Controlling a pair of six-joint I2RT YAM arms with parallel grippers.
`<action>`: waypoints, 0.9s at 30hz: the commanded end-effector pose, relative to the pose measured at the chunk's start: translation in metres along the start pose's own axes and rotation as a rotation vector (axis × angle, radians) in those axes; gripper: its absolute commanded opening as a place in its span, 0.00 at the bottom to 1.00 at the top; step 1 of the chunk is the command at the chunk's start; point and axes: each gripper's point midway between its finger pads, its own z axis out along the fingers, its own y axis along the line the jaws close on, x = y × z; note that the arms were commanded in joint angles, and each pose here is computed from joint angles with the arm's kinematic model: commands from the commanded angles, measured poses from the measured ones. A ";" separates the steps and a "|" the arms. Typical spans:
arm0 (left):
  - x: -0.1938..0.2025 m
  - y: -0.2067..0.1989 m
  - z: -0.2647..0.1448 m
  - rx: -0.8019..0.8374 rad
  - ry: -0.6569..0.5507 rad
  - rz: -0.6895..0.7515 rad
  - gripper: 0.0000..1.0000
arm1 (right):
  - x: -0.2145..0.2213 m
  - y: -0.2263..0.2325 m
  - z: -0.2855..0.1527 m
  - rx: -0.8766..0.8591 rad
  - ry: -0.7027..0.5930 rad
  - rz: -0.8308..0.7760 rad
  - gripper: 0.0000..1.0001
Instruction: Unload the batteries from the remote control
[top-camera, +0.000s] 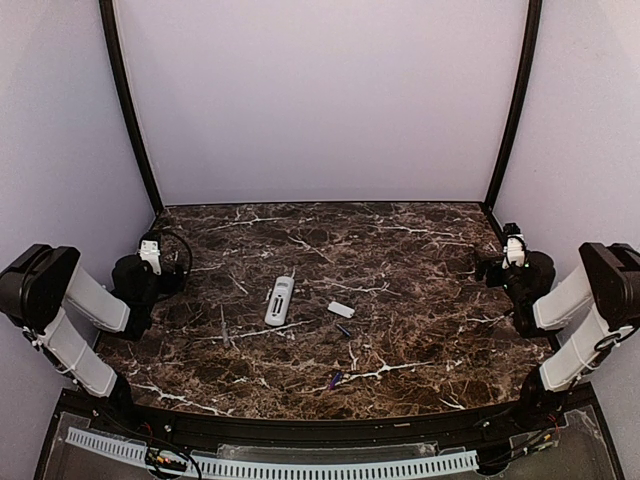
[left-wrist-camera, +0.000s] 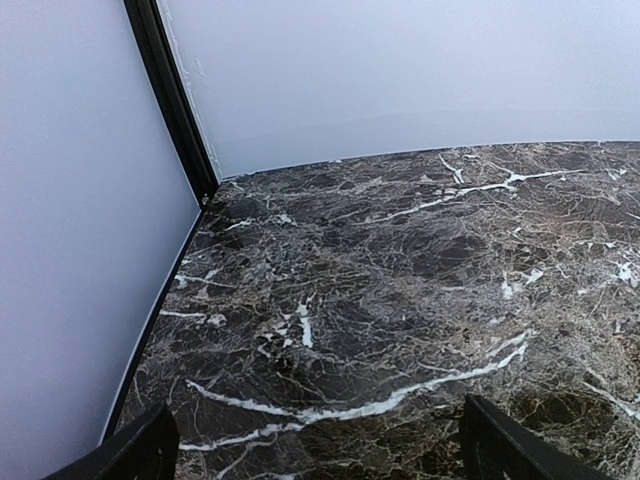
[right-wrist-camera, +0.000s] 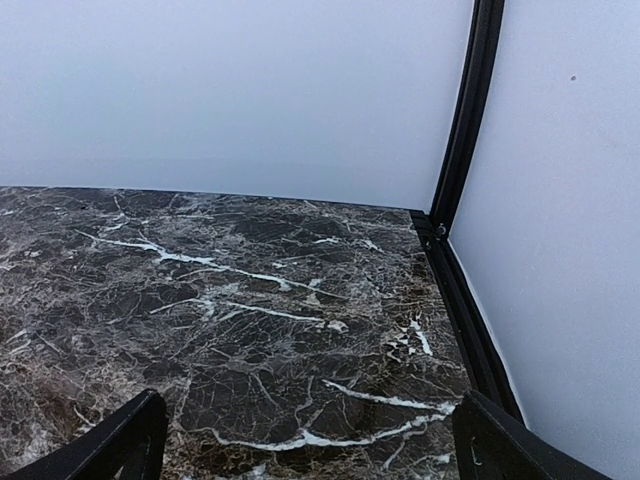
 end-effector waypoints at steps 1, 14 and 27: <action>0.000 0.001 -0.001 -0.002 -0.008 -0.011 0.99 | -0.008 -0.004 0.002 0.017 -0.029 0.010 0.99; 0.000 0.002 -0.002 -0.002 -0.008 -0.011 0.99 | -0.008 -0.003 0.003 0.015 -0.028 0.010 0.99; 0.000 0.002 -0.001 -0.002 -0.008 -0.011 0.99 | -0.007 -0.002 0.003 0.007 -0.024 0.011 0.99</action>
